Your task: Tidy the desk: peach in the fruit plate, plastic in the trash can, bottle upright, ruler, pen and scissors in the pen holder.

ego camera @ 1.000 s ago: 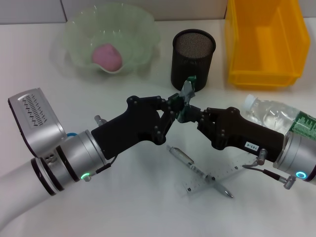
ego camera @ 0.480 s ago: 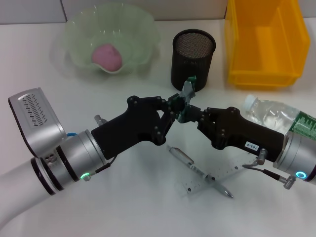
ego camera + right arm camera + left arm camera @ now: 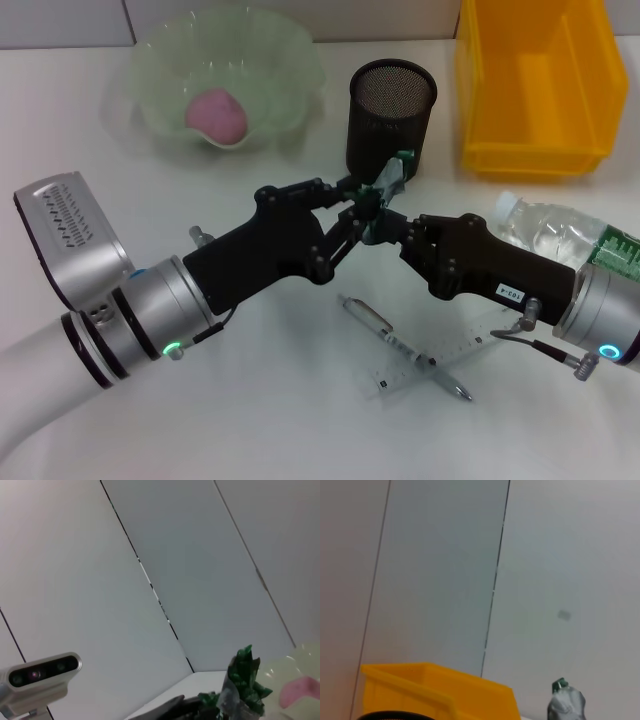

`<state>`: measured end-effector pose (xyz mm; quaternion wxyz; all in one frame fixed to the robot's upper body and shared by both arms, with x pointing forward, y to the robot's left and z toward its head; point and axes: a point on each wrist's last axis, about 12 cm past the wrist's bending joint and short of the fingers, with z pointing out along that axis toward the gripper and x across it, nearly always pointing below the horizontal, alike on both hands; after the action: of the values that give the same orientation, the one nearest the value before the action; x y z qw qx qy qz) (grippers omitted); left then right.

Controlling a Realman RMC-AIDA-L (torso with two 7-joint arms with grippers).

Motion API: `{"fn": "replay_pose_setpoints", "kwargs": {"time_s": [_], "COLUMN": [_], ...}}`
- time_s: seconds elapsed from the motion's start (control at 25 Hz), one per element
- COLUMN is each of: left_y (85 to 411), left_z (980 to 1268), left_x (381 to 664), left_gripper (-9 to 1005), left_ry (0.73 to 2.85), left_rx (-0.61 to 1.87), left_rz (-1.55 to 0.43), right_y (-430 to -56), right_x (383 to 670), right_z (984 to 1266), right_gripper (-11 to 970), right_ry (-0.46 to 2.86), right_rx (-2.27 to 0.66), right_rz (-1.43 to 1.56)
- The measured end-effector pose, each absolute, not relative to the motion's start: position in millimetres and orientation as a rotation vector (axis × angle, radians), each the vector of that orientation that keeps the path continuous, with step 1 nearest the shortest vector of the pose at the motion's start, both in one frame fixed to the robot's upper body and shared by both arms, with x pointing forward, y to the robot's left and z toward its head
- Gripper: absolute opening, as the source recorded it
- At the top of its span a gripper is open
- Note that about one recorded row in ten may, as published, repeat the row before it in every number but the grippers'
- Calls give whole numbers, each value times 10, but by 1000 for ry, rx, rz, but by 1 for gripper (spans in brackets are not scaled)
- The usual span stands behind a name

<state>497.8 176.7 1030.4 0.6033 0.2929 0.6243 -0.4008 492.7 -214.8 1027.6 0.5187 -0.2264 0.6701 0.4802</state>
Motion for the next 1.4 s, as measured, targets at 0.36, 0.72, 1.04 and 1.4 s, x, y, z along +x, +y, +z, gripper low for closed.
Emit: {"fn": "replay_pose_setpoints", "kwargs": {"time_s": [0.36,0.72,1.04,1.4], "left_y": [1798,1807,1822,1826], "left_z": [10319,10327,10333,10330], "left_x": [4991,4996,5008,5004], "left_gripper": [372,566,677,805], "left_ry": [1437,1431,1436,1437], "left_rx": [649,651,645,646], "left_rz": [-921,-920,-931,-932], "right_y": [-2170,-2173,-2172,-2170], "right_x": [4941,4942,4941,4936], "right_z": [10272,10272,10269,10267], "right_gripper": [-2,-1,-1,-2], "right_ry": [1612,1612,1614,1615], "right_rx": [-532,-528,-527,-525], "right_rz": [1135,1133,1133,1135]}}
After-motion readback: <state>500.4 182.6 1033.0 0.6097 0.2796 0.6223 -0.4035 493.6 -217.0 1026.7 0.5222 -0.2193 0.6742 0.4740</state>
